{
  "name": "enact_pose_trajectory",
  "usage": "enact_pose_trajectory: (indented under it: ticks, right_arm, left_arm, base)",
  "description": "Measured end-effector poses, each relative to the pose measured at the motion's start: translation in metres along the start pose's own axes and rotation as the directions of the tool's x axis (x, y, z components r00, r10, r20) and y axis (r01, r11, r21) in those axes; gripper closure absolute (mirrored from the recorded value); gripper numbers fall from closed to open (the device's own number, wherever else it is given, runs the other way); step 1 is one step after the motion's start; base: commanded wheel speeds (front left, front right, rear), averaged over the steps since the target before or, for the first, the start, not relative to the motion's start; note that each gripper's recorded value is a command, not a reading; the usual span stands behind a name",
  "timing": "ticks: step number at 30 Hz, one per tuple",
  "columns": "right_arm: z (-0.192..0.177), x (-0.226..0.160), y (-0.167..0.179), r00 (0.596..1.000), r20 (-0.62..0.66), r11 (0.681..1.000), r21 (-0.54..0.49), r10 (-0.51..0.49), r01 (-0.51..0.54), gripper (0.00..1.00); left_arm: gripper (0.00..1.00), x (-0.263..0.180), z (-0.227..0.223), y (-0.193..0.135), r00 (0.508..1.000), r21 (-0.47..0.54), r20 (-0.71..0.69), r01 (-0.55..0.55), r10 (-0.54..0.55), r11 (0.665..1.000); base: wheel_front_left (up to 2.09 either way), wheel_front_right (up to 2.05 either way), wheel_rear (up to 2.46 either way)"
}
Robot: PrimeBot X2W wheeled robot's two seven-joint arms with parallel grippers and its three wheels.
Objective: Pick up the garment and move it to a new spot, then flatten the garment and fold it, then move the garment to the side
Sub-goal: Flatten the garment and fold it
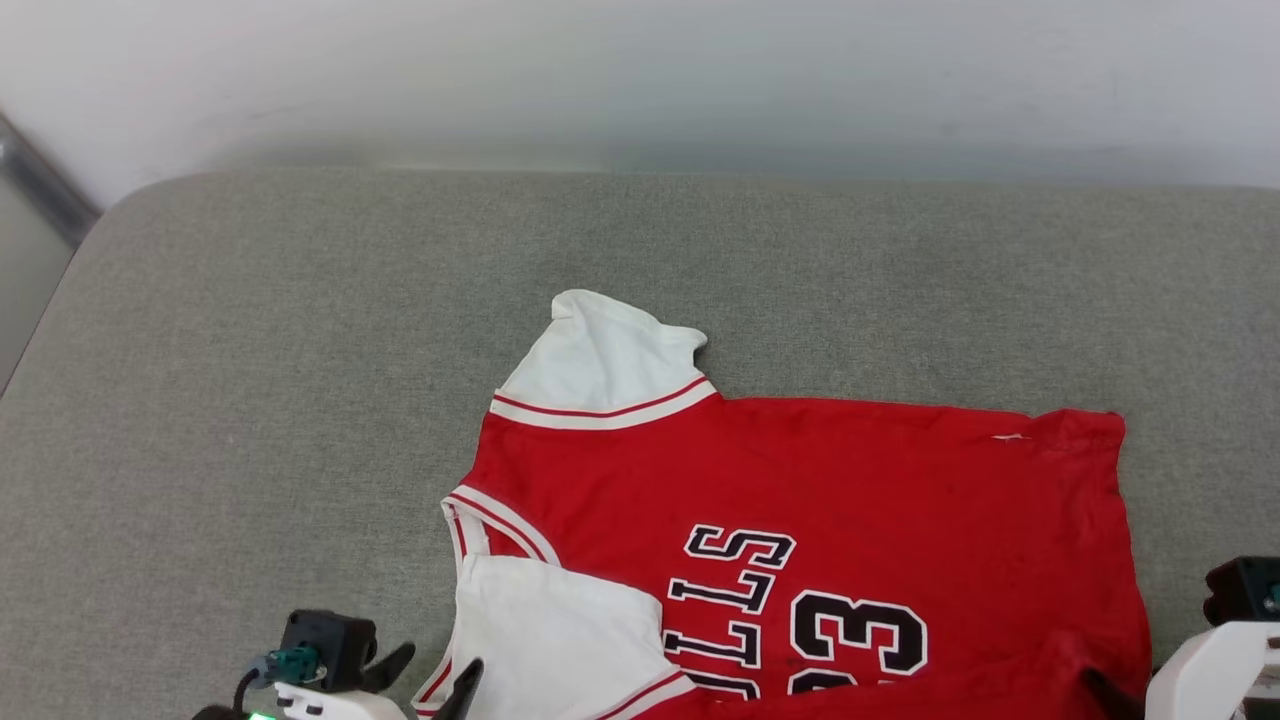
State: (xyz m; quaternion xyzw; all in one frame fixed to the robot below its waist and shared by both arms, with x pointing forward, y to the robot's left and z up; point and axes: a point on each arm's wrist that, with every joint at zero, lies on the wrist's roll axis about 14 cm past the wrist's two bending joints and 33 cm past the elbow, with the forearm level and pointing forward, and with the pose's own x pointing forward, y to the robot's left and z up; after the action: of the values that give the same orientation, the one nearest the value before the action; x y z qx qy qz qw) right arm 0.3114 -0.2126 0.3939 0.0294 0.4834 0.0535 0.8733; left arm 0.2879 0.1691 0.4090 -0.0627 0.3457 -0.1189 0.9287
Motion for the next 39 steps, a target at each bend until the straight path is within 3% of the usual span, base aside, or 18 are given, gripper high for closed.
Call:
enact_pose_trajectory:
  ticks: [5, 9, 16, 23, 27, 32, 39]
  right_arm:
    - [0.033, -0.011, 0.006, 0.984, 0.173, 0.999, 0.022, 0.032, -0.036, 0.00]
    - [0.068, -0.025, 0.009, 0.936, 0.351, 0.999, -0.001, 0.043, -0.045, 0.00]
    - [0.124, -0.058, 0.022, 0.740, 0.667, 0.996, -0.032, 0.083, -0.083, 0.00]
    - [0.144, -0.076, 0.033, 0.580, 0.808, 0.993, -0.055, 0.108, -0.109, 0.00]
    - [0.149, -0.079, 0.038, 0.523, 0.845, 0.990, -0.050, 0.113, -0.134, 0.00]
    - [0.158, -0.081, 0.041, 0.467, 0.878, 0.988, -0.043, 0.106, -0.145, 0.00]
    - [0.160, -0.066, 0.032, 0.471, 0.879, 0.991, -0.014, 0.074, -0.130, 0.00]
  left_arm:
    - [0.00, -0.002, 0.053, -0.004, 0.969, 0.051, 0.248, 0.011, -0.024, 0.999]
    - [0.00, -0.009, 0.096, 0.001, 0.895, 0.102, 0.446, -0.044, -0.006, 0.994]
    - [0.00, -0.026, 0.145, -0.001, 0.745, 0.131, 0.667, -0.107, -0.007, 0.986]
    - [0.00, -0.038, 0.177, -0.009, 0.642, 0.111, 0.766, -0.112, -0.013, 0.987]
    - [0.00, -0.032, 0.177, -0.009, 0.639, 0.102, 0.769, -0.092, -0.020, 0.991]
    - [0.00, -0.008, 0.172, -0.008, 0.681, 0.136, 0.729, -0.050, -0.065, 0.989]
    - [0.00, 0.042, 0.195, -0.015, 0.785, 0.246, 0.583, 0.077, -0.211, 0.966]
  base:
    - [0.00, 0.00, 0.00]
    - [0.00, 0.00, 0.00]
    - [0.00, 0.00, 0.00]
    - [0.00, 0.00, 0.00]
    - [0.00, 0.00, 0.00]
    - [0.00, 0.00, 0.00]
    - [0.00, 0.00, 0.00]
